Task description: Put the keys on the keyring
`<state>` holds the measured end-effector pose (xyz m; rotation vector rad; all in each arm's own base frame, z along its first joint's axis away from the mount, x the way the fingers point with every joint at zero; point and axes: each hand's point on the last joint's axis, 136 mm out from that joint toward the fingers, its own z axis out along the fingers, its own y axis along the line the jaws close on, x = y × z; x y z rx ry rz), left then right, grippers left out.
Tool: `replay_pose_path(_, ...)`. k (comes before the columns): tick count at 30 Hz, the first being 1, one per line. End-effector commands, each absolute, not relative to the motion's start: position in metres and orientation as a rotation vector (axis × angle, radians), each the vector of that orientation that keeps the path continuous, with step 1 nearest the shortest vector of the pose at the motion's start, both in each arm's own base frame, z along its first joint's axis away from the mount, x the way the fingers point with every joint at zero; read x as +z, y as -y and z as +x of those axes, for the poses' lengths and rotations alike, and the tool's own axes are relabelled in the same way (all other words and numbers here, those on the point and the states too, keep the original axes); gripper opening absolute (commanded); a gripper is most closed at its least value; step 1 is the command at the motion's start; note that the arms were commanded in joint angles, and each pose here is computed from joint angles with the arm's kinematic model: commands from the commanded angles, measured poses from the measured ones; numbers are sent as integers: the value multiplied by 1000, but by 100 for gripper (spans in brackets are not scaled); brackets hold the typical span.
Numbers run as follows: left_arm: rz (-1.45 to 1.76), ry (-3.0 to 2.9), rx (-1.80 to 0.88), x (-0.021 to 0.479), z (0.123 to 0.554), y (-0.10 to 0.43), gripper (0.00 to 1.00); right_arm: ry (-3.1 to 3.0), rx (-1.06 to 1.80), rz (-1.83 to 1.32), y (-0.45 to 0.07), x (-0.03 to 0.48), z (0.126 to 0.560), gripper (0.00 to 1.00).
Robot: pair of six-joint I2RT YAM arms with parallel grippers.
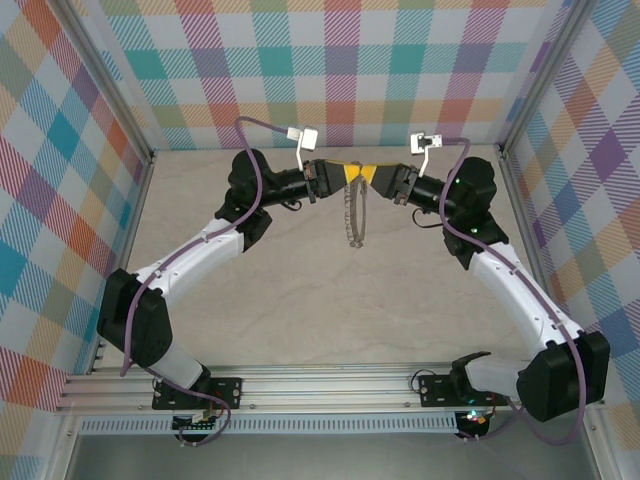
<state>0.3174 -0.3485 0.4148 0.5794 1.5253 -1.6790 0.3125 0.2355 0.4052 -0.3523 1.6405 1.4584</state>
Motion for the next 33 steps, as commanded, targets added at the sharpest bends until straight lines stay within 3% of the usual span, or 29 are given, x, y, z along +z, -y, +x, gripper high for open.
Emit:
replay_pose_path(1, 630, -1411, -1685, 446, 308, 345, 0, -1574, 1480, -404, -236, 417, 304, 36)
replay_pose_path(22, 629, -1412, -1680, 446, 306, 345, 0, -1561, 1535, -417, -241, 417, 300, 15)
replay_pose_path(27, 627, -1414, -1678, 445, 308, 346, 0, -1581, 1535, -429, -245, 413, 298, 0)
replay_pose_path(33, 607, -1444, -1656, 440, 314, 348, 0, -1599, 1494, -421, -244, 411, 301, 0)
